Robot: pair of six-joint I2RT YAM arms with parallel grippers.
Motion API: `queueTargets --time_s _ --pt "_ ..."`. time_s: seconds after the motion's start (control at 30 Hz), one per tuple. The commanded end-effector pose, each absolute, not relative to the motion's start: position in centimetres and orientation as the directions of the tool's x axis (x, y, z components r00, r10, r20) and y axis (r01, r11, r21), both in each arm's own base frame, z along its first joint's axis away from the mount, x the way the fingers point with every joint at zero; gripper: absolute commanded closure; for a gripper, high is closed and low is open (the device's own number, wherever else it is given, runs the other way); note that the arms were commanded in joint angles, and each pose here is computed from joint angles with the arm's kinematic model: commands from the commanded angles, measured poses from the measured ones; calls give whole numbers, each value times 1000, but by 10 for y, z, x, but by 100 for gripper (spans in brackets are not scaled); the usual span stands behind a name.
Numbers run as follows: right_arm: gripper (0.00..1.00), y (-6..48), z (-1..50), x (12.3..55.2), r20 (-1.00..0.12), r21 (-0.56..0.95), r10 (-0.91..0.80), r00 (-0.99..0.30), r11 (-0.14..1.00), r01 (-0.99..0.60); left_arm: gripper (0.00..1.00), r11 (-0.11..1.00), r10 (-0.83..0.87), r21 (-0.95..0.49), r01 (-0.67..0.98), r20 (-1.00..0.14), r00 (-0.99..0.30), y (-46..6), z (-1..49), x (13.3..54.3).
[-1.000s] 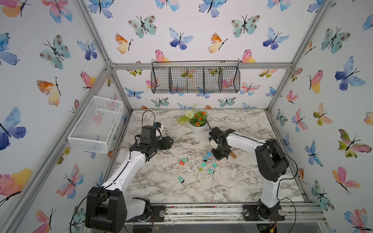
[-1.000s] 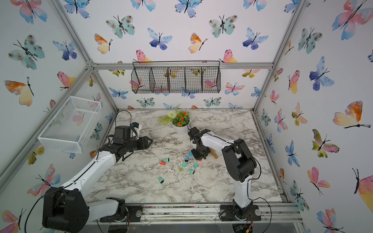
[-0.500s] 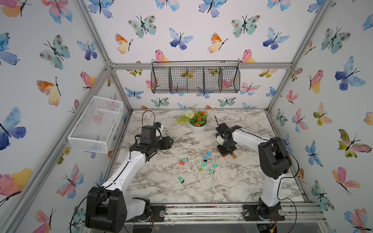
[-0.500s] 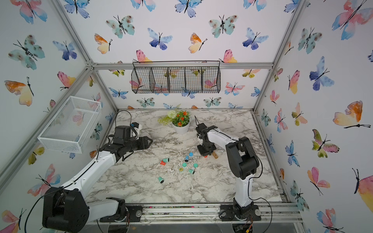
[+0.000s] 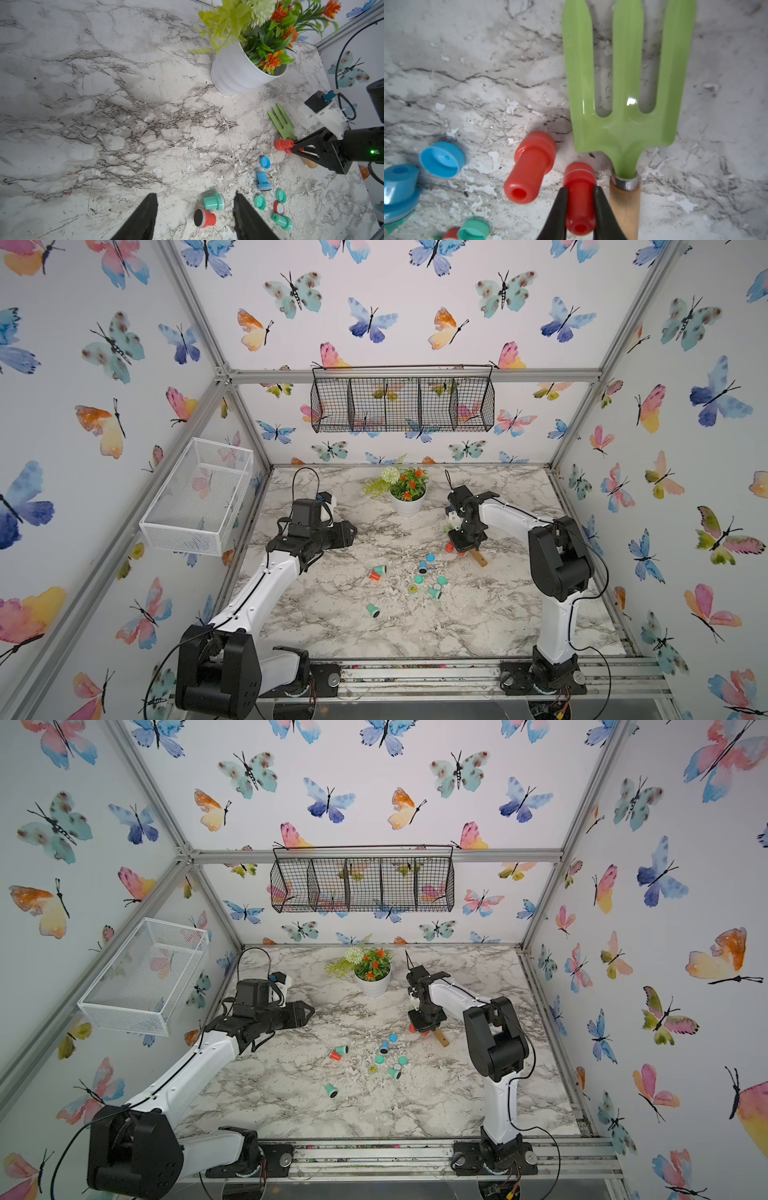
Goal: Close the stamp cap
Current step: Place the stamp at the center of the board.
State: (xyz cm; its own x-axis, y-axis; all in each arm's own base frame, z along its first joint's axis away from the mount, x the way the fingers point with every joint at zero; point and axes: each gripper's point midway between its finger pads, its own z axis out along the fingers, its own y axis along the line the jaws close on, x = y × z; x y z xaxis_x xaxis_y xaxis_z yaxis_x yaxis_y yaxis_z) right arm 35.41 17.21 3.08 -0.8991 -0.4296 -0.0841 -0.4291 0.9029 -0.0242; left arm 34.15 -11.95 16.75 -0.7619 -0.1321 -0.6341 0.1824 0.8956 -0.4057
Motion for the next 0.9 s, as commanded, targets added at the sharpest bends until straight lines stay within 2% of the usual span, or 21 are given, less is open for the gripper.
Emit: queueTargets --time_s 0.0,0.27,0.63,0.87 --pt "73 168 16 348 -27 -18 -434 -900 901 -434 39 897 -127 -401 188 -638 -760 -118 167 341" --pt "67 171 28 354 -51 -20 -433 -900 901 -433 39 895 -126 -403 189 -636 -761 -119 167 341" --pt "66 169 52 357 -89 -36 -435 -896 901 -433 39 895 -125 -405 188 -630 -767 -119 164 342" --pt "69 169 41 352 -71 -25 -441 -894 897 -441 39 894 -124 -407 188 -626 -770 -120 163 342"
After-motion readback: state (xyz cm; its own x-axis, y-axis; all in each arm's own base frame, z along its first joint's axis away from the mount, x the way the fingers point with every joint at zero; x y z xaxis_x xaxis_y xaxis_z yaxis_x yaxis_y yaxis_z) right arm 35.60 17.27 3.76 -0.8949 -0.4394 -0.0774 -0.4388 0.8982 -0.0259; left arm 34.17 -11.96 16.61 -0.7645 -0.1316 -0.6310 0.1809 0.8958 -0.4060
